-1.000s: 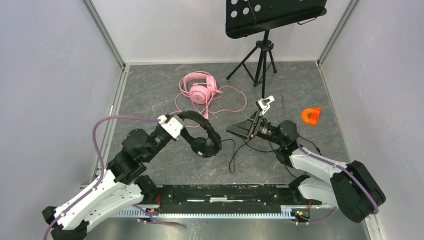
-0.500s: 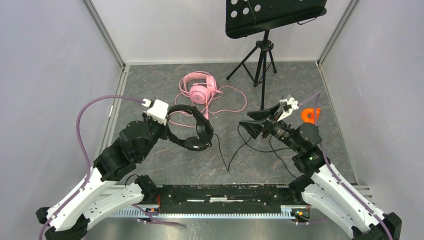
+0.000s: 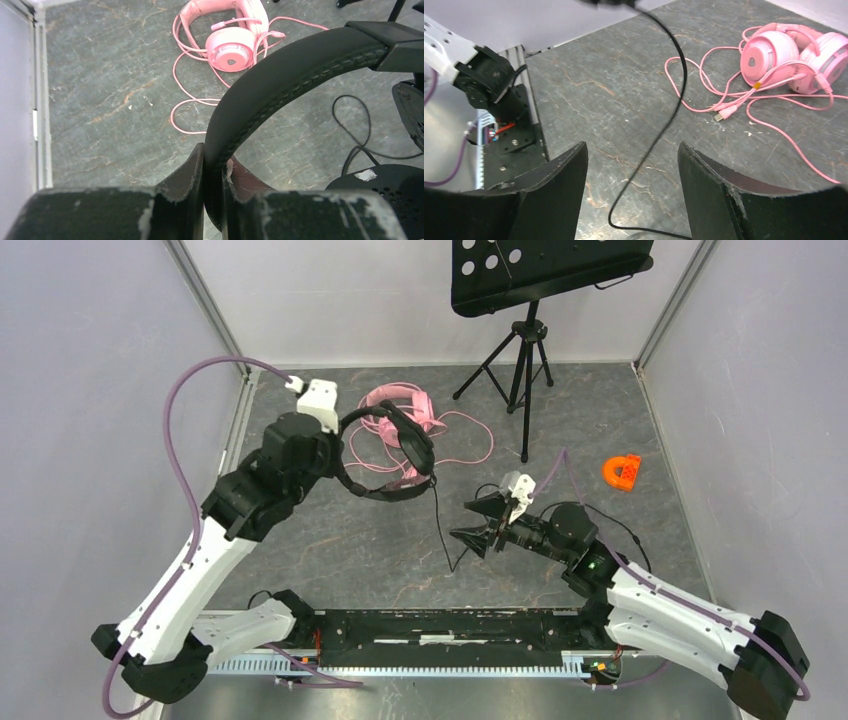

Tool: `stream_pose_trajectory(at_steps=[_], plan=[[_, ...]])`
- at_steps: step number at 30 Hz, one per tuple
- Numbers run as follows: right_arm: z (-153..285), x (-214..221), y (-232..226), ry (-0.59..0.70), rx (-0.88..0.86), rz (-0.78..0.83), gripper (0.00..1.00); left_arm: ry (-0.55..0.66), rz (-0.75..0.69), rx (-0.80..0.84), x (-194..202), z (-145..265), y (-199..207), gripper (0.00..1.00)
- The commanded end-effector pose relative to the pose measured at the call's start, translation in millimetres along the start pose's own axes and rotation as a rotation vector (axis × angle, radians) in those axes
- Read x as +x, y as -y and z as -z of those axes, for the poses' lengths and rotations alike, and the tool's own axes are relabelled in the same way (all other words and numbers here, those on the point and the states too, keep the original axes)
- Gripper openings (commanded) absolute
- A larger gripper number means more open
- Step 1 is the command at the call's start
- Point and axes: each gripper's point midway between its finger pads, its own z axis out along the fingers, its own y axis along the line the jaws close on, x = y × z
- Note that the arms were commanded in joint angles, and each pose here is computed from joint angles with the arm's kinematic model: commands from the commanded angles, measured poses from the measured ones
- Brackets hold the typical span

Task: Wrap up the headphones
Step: Wrap the headphones cable around the headphones.

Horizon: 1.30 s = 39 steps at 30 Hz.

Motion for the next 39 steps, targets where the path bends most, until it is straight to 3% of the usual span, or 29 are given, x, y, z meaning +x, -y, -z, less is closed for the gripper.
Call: stream_pose_trajectory(at_steps=[1,18,25,28,33,37,38,39], plan=[[-3,-8,4,0.105,0.008,0.152,0.71,0.094,0.219,0.131,-45,25,10,0.02],[-13,29,-14,0.119,-0.038,0.158,0.70,0.201,0.344,0.433,-91,74,50,0.02],[-10,49,-18,0.106,-0.046,0.149,0.49,0.209,0.362,0.519,-97,90,60,0.02],[-2,52,-18,0.128,-0.043,0.146,0.35,0.230,0.384,0.611,-102,104,71,0.02],[13,56,-15,0.162,-0.026,0.163,0.00,0.246,0.408,0.687,-108,121,78,0.02],[15,53,-17,0.170,-0.035,0.190,0.00,0.248,0.434,0.796,-112,134,91,0.02],[16,51,-18,0.179,-0.043,0.196,0.02,0.241,0.436,0.817,-110,135,94,0.02],[16,49,-19,0.186,-0.048,0.202,0.10,0.236,0.439,0.823,-109,136,95,0.02]])
